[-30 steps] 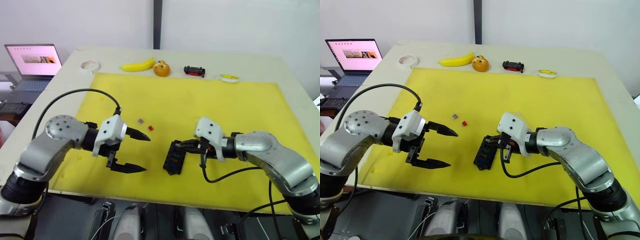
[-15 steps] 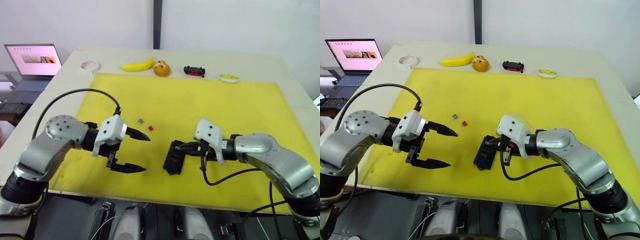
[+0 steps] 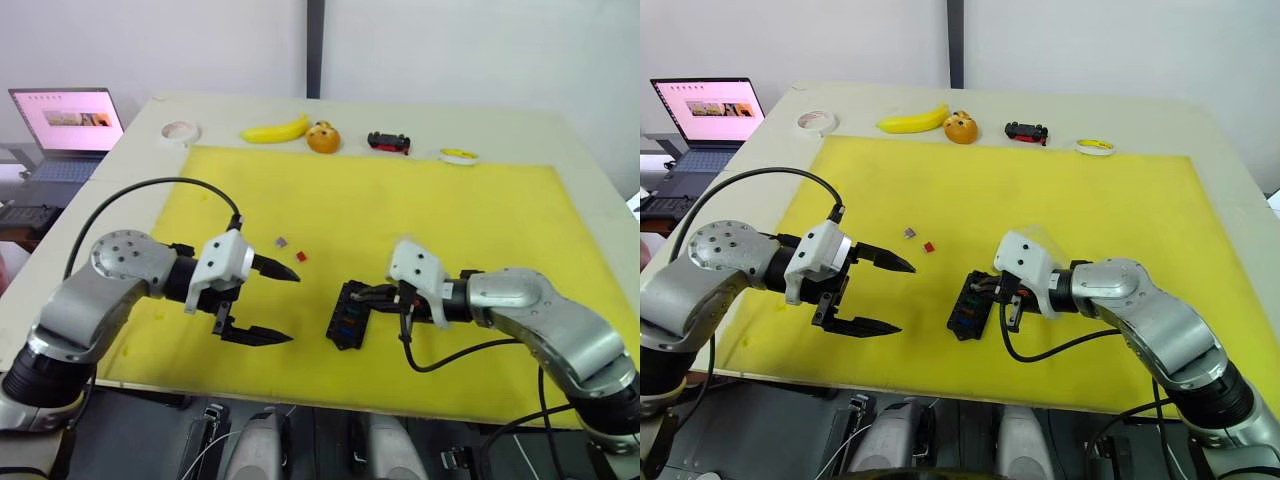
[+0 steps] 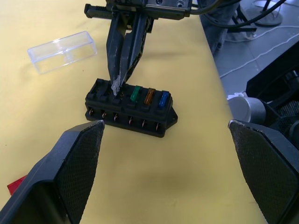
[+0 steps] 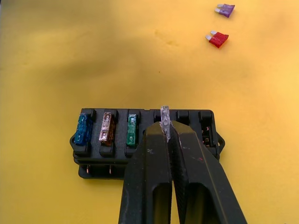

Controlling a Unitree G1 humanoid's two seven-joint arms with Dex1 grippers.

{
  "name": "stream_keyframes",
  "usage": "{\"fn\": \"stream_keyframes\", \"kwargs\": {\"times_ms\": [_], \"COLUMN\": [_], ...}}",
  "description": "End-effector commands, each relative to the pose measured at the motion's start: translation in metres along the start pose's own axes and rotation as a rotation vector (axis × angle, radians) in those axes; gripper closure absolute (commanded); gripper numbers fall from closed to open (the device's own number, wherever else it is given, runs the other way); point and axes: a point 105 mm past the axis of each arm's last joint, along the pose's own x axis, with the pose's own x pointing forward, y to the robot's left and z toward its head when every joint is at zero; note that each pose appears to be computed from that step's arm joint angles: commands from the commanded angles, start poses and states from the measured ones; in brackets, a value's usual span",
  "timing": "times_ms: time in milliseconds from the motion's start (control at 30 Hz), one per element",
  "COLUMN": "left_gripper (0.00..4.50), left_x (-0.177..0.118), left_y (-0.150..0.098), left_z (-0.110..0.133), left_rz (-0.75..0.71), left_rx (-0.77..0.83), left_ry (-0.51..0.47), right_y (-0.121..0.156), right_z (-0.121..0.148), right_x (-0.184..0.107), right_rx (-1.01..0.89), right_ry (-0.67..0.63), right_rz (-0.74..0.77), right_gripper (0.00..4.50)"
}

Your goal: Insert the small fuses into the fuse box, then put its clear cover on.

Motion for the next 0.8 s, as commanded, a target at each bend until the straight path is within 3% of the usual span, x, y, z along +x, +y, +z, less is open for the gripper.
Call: {"fn": "stream_keyframes", "kwargs": {"times_ms": [33, 800], "left_gripper": [0.00, 0.00], "left_x": [0.001, 0.001], "left_y": [-0.002, -0.002], "left_z": [0.004, 0.004], "left_rz": [-0.010, -0.004], "left_rx": [0.027, 0.028], "left_ry": [-0.006, -0.007], "right_y": [0.003, -0.003], "right_z": [0.005, -0.016], "right_x": [-0.002, 0.008], "right_rx": [-0.024, -0.027], "right_ry": [-0.017, 0.056], "right_rz": [0.006, -0.010], "right_gripper": [4.48, 4.48]}}
